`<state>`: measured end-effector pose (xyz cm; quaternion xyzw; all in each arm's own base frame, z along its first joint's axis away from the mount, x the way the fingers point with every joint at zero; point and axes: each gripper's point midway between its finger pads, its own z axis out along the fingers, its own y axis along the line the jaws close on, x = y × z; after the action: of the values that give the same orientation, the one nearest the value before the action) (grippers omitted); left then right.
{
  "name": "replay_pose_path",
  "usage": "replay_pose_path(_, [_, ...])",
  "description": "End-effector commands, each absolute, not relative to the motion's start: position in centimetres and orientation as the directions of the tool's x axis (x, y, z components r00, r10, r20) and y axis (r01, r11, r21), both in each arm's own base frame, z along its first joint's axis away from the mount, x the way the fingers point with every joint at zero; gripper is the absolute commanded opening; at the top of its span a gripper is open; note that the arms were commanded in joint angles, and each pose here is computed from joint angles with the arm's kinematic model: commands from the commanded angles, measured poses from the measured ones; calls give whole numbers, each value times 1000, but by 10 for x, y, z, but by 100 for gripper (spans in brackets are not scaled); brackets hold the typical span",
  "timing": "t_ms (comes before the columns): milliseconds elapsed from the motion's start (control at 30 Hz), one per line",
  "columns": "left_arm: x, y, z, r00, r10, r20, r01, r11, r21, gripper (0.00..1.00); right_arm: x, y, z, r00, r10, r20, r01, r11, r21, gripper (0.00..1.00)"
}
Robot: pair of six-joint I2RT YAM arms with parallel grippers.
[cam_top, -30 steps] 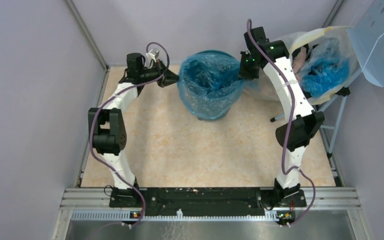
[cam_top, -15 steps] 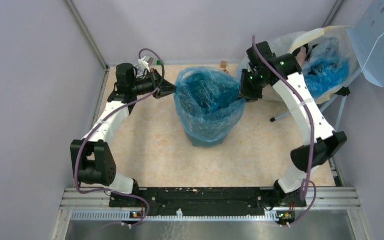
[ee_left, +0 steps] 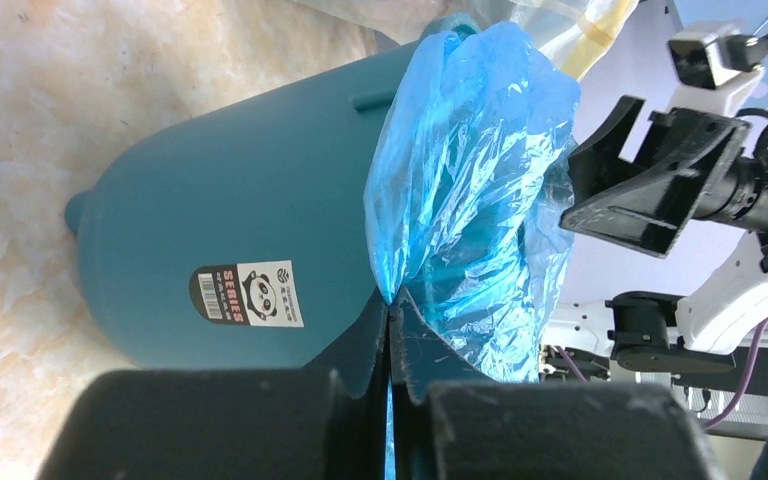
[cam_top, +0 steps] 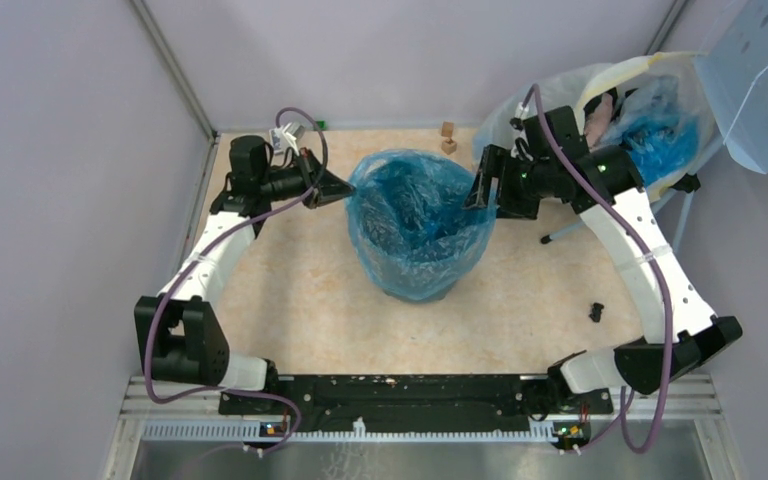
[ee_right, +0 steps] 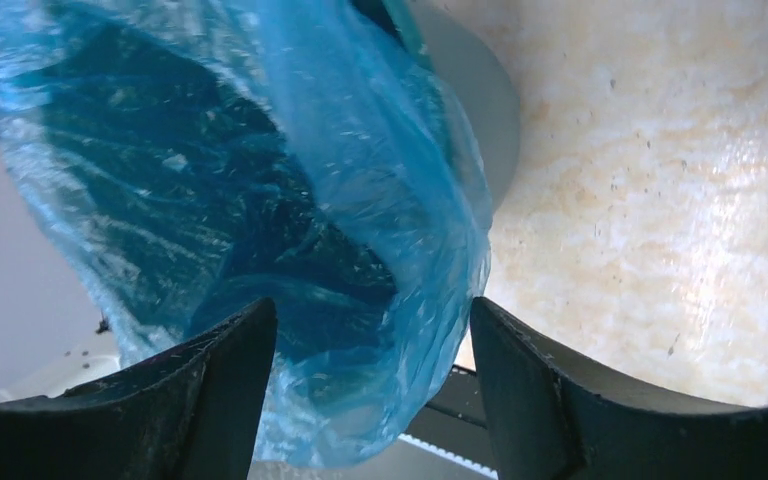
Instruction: Put the trash bags into the trash bin
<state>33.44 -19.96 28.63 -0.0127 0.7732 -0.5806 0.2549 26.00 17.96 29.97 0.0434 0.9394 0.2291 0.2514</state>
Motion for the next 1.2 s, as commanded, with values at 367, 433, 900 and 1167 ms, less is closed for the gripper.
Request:
replay_pose_path(367, [353,-203,322,-802,-290,-522,431,323,-843,0,303,170,357,-737,187,-650,-230,834,501,65])
replay_pose_path(433, [357,-203,328,-787,-288,-546,455,328,-828,0,307,171,360,-738,199,-644,-234,821,521,60])
replay_pose_path(900, [357,-187,296,-788,-301,-537,416,381,-825,0,330,188,352,-788,162,-594,-273,772,573,30])
replay_pose_path(1167, [364,-185,283,-769,-286,-572,438,416,-797,0,333,206,350,-824,114,-555,-300,743,598,35])
